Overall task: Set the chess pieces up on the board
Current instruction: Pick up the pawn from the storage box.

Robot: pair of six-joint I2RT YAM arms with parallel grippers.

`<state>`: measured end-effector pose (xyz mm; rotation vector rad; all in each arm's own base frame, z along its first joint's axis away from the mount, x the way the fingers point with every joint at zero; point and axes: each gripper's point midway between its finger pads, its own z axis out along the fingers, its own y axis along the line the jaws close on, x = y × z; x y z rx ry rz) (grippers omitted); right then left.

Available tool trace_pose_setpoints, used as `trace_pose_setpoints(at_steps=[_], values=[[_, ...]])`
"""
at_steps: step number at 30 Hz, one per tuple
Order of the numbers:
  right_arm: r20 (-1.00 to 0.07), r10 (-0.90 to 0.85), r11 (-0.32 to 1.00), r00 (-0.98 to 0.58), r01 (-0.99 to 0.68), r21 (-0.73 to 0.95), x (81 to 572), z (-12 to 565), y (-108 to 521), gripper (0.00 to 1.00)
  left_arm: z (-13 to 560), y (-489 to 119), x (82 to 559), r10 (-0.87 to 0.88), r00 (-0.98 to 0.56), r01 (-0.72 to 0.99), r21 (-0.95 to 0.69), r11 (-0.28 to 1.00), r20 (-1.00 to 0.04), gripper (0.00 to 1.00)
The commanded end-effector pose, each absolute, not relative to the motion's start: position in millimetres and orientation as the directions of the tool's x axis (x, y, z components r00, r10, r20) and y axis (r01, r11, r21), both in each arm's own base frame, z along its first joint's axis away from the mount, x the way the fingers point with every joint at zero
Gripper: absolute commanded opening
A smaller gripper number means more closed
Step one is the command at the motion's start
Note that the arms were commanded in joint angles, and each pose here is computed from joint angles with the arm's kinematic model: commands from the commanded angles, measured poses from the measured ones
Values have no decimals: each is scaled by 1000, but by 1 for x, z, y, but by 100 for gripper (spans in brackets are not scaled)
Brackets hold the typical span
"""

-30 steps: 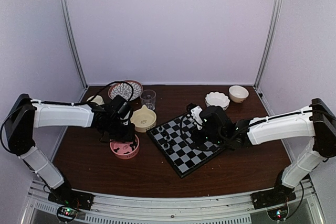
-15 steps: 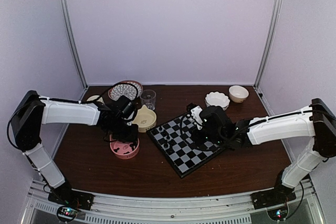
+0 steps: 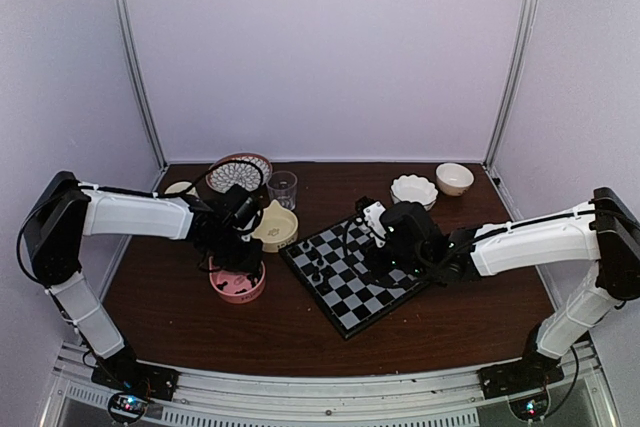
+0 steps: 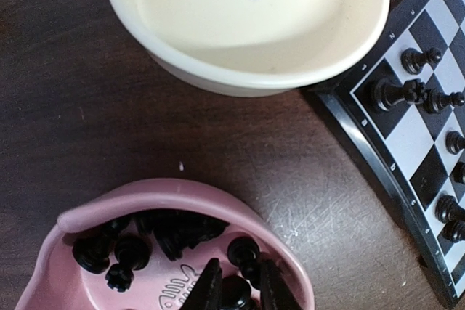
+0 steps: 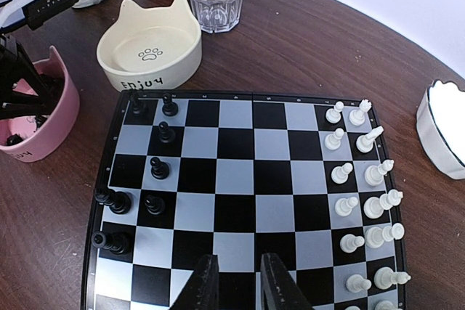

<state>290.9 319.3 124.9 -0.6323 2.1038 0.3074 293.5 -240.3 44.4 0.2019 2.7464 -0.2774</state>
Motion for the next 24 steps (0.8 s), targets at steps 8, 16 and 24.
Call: trace_pose_setpoints(at_steps=[8,16,24], values=[[-844,-282,844,-455,-537,7,293,142,319,23,43,-246,302,122,-917,193,-156,969,-380,16],[-845,-282,845,-454,-534,5,293,142,318,23,60,-241,301,109,-903,190,-159,969,-415,5],[-857,-264,859,-442,-512,-1,294,146,311,24,96,-244,289,120,-867,248,-210,946,-484,5]])
